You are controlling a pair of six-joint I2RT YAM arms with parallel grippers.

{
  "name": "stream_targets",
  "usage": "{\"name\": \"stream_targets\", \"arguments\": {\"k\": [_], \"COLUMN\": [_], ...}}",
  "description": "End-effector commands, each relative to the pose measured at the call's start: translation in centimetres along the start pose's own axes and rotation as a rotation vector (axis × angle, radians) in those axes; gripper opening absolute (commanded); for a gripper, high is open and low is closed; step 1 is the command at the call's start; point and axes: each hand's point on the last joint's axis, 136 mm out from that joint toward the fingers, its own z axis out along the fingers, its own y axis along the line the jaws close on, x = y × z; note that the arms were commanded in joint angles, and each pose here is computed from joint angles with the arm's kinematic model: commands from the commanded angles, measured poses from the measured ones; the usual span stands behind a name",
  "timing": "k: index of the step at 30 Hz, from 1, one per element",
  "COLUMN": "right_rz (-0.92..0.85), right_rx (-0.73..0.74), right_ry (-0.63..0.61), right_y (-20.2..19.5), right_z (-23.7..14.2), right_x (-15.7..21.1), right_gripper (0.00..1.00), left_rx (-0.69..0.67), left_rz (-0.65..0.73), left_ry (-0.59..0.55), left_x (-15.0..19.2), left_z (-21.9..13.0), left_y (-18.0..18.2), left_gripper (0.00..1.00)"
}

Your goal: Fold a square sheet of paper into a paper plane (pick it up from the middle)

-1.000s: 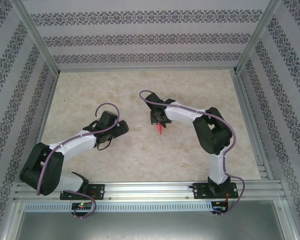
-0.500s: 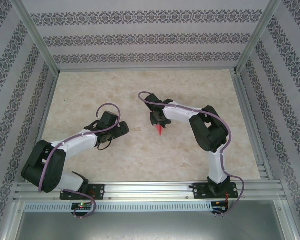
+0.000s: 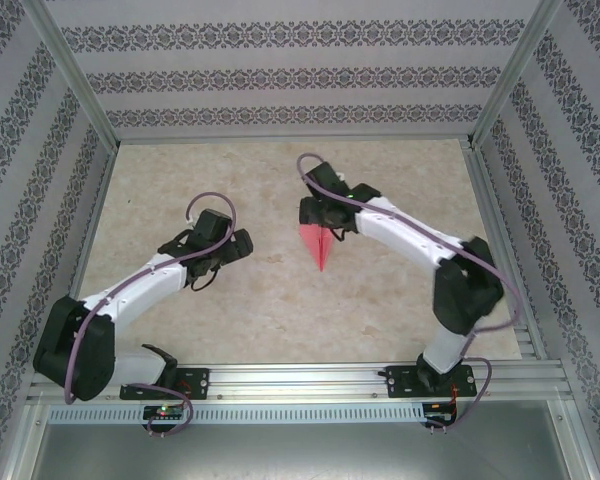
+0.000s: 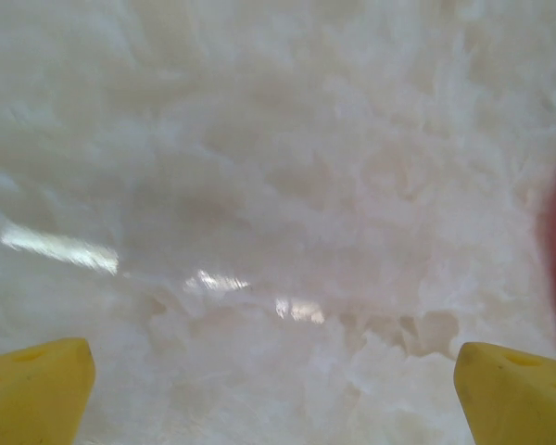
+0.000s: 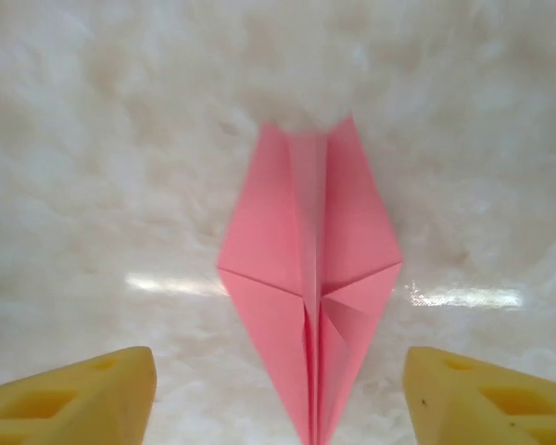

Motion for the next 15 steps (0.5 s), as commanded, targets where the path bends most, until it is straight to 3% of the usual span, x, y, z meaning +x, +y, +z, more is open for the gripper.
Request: {"name": "stream_targets", "arguments": {"k": [1,5,11,15], "right_rz": [0.054,0.099,0.162,0.202], "right_rx": [0.062,0.183,0.427,0.54], "right_ry": [-0.113,-0.269,-0.437,-0.521], "right_y": [-3.8,-9.8,-20.3,-26.0], "right_z": [-3.5,-7.0,-10.2,-10.1], "right_x": [-2.0,-3.4,-3.2,-1.7], "right_gripper": [0.81,0.98,0.98,0.98], "left_rx": [-0.105,-0.187,-0.349,-0.426], "left_rz": [0.057,0.109,0.125,0.094], "left_ry": [-0.117,-0.267,-0.489,-0.586], "left_x": [-3.7,-7.4,-11.2,-11.8], "left_z": [-2.6,-4.9,-6.6,-6.5], "left_y": [2.0,3.9,8.7,11.9], "left_gripper": [1.0,1.0,1.0,1.0]}}
